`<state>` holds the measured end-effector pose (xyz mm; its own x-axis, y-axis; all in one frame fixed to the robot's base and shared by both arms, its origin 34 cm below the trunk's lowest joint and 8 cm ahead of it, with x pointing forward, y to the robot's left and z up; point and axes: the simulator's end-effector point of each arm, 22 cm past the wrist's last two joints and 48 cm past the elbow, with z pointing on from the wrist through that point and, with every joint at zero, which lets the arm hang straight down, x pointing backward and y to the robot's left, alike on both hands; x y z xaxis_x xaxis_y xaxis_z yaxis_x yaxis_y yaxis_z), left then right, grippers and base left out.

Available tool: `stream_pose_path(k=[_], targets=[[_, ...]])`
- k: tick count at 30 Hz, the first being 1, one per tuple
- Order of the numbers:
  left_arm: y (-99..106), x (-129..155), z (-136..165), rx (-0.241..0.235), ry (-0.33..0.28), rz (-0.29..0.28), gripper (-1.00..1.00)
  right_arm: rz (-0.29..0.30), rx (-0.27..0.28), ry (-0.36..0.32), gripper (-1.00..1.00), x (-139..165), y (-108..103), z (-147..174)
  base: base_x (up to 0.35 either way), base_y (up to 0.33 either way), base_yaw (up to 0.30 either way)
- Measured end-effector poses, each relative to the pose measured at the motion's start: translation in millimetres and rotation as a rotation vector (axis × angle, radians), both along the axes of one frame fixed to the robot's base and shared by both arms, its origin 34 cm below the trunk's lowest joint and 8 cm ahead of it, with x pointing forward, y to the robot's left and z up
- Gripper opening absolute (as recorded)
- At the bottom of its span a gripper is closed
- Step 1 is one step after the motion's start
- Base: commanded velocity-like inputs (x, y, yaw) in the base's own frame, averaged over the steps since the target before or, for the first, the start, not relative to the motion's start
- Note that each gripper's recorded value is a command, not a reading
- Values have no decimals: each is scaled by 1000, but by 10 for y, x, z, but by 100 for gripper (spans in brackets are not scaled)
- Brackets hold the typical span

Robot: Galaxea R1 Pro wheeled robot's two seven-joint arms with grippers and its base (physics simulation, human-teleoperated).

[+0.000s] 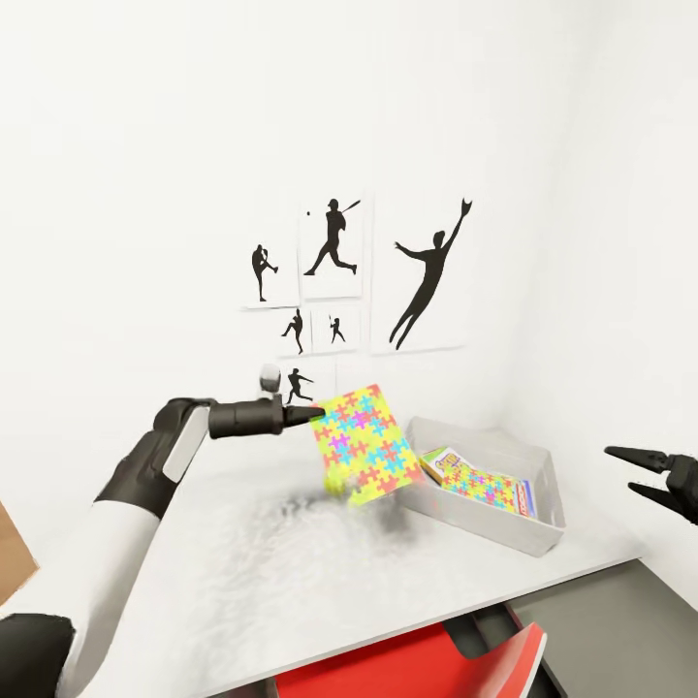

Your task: Put all the toys in the child's room - the three board games (two on the bed and one on the table), the two jigsaw puzzles on the table, and the tennis ball on the table - inside the toy box on the table in the child's room.

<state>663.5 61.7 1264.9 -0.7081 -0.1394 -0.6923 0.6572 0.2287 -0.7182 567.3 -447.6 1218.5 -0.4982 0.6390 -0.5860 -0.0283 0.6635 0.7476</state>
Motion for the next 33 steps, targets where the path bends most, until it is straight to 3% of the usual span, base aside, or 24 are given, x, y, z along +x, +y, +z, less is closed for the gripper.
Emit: stream_pose_path(k=[10, 17, 33], targets=[[163, 435, 202, 4, 80, 46, -100, 5, 48, -2, 100, 10, 117, -89, 0, 0, 0], [168, 454, 175, 23, 89, 44, -100, 4, 54, -1, 100, 13, 134, -111, 0, 0, 0], [164, 446, 212, 19, 80, 41, -100, -3, 47, 4, 100, 17, 112, -133, 0, 0, 0]])
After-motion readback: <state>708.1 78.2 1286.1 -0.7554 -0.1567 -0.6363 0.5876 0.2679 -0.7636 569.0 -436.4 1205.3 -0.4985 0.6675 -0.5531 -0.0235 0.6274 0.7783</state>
